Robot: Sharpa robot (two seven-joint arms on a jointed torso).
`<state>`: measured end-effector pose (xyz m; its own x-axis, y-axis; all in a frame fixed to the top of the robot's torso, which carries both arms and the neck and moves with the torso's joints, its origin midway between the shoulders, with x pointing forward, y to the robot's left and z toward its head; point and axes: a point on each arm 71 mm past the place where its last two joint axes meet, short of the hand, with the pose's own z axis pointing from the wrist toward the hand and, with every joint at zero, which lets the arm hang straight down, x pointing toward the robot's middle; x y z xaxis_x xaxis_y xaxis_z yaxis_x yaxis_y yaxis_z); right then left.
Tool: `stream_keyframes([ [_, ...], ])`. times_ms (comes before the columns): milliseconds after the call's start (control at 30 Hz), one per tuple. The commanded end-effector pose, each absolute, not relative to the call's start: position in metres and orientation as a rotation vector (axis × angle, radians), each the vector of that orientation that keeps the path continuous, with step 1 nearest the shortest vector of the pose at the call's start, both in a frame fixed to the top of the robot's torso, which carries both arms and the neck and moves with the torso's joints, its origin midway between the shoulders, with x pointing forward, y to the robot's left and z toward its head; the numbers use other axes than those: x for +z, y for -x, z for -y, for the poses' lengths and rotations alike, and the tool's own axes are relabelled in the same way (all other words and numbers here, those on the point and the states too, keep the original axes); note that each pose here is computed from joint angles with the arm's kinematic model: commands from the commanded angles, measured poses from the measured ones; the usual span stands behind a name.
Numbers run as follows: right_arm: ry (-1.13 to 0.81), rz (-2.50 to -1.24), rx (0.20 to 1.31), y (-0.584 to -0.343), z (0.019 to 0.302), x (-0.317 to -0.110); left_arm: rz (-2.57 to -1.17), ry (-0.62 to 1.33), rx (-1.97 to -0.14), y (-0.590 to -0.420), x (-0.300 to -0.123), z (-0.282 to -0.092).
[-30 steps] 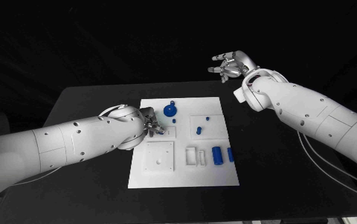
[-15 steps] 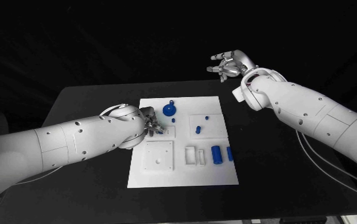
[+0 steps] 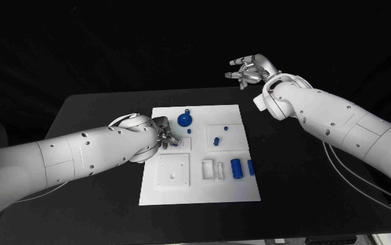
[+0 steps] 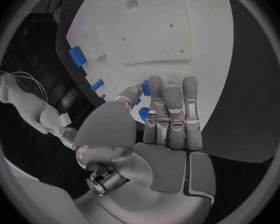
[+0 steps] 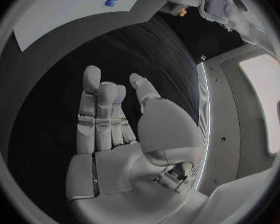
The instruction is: Assemble the parts on the task board
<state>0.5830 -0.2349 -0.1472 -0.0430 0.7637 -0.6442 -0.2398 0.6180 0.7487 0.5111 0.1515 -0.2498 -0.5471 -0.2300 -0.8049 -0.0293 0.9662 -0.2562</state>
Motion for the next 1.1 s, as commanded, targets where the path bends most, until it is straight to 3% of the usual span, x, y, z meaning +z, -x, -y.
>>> stream_keyframes([
  [33,-0.484,-1.396,0.869,-0.583,0.234,-0.148,-2.167,0.163,-0.268,-0.509,-0.253,-0.149],
  [1100,-0.494,-1.412,0.858,-0.581,0.239,-0.154,-2.174,0.222,-0.252,-0.512,-0.251,-0.170],
])
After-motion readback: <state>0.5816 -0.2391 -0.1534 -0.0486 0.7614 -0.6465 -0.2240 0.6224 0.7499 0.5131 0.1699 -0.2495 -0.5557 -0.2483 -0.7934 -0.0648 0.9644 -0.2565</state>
